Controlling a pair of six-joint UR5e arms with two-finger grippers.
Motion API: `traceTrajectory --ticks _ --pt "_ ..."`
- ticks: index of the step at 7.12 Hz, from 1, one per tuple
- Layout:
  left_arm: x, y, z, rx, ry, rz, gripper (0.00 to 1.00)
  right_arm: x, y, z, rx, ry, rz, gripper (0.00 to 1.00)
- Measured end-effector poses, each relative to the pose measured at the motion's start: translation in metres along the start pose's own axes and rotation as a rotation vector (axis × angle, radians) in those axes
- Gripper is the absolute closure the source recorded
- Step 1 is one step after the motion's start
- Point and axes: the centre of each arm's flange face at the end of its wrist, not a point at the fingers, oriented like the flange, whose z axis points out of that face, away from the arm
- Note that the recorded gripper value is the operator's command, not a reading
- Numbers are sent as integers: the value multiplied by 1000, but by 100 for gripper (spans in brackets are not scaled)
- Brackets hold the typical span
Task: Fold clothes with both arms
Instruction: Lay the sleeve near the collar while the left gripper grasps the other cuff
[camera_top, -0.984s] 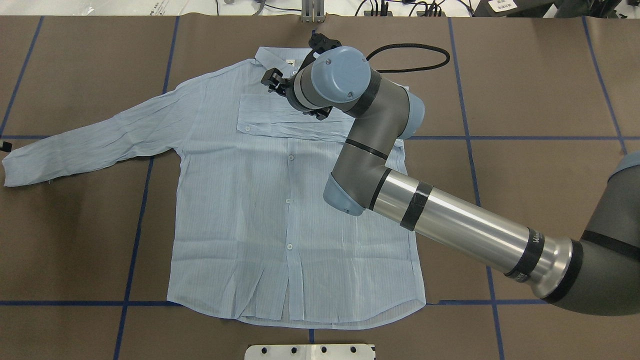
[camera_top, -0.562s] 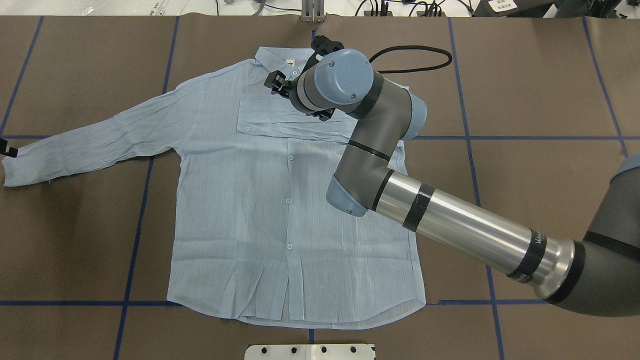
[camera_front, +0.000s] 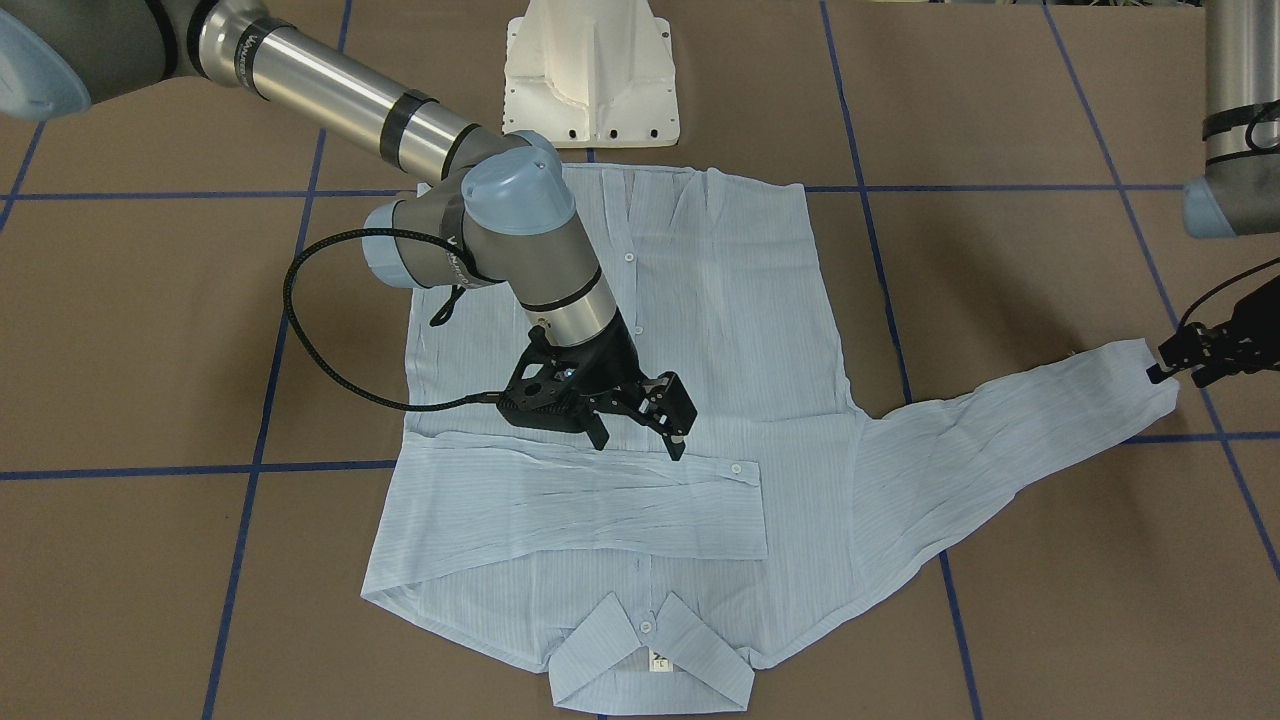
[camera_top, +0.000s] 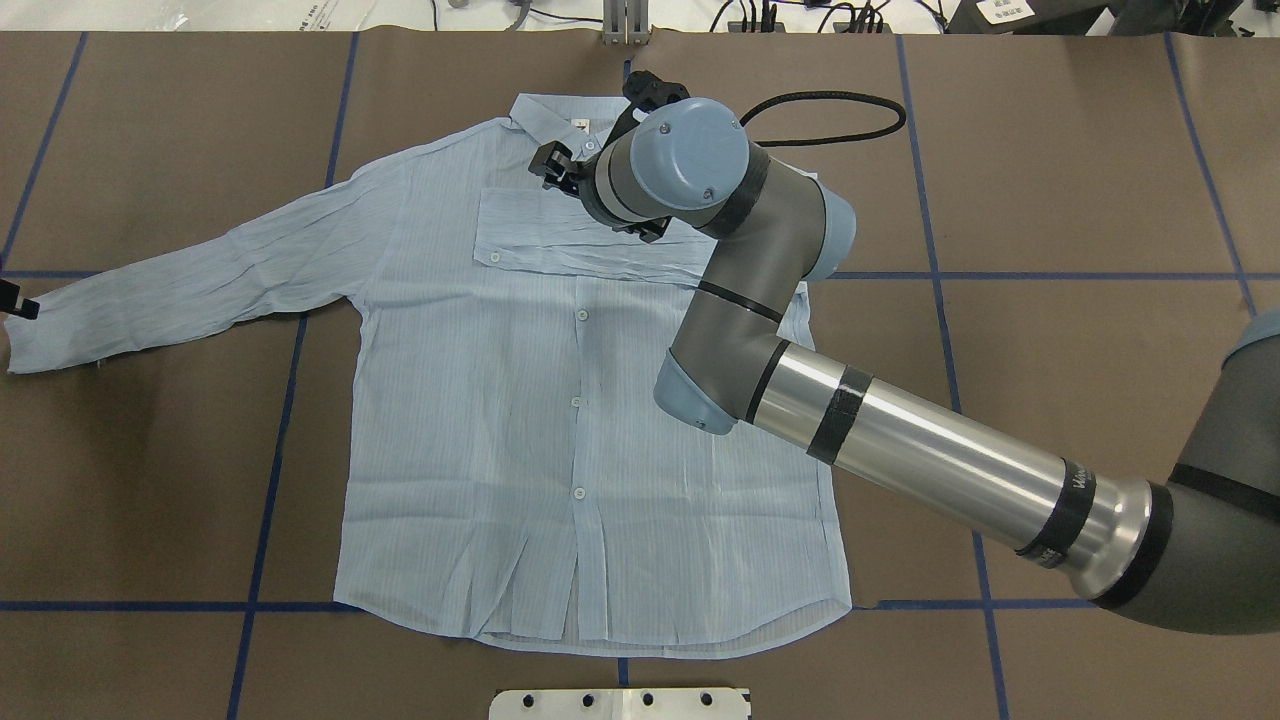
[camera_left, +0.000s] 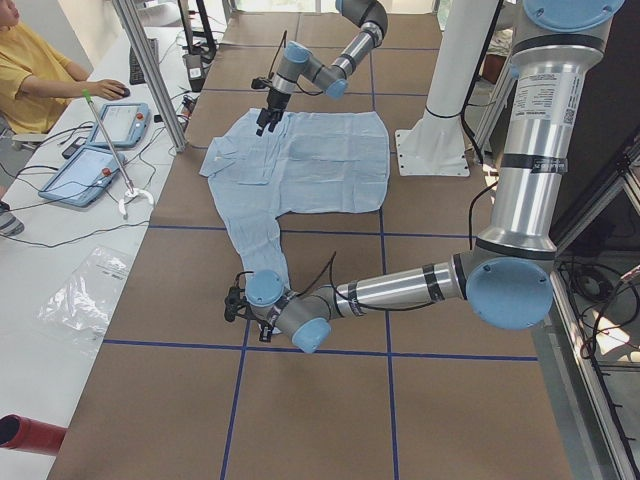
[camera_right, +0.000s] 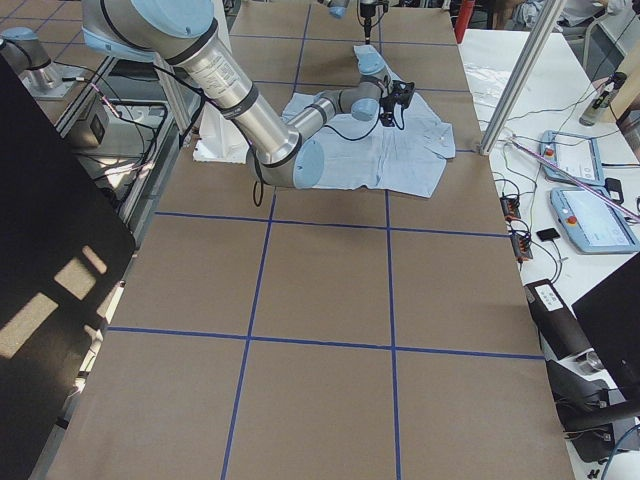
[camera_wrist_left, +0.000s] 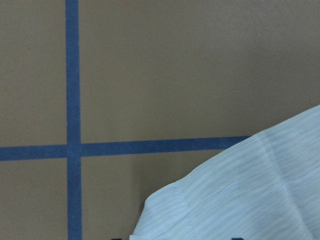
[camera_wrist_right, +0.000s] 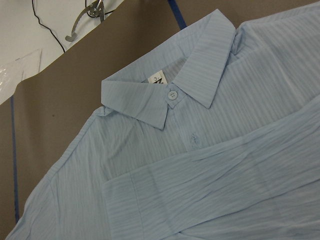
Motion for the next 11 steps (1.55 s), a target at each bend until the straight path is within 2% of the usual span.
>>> traceTrajectory --ticks 4,6,7,8,9,10,11 --pt "-3 0 8 -14 -7 -7 29 1 2 -2 -2 -3 -2 2" --pt "-7 1 12 -16 -21 -13 32 3 1 -1 -2 -1 -2 2" --pt "-8 2 13 -18 -25 -16 40 3 2 -1 -2 -1 -2 2" --pt "-9 2 15 -21 -26 -17 58 3 2 -1 -2 -1 -2 2" --pt "-9 3 16 -23 -27 -16 88 3 2 -1 -2 -1 -2 1" --pt "-8 3 17 -25 -27 -15 100 3 2 -1 -2 -1 -2 2" --pt "-7 3 17 -25 -26 -13 100 3 2 -1 -3 -1 -2 2"
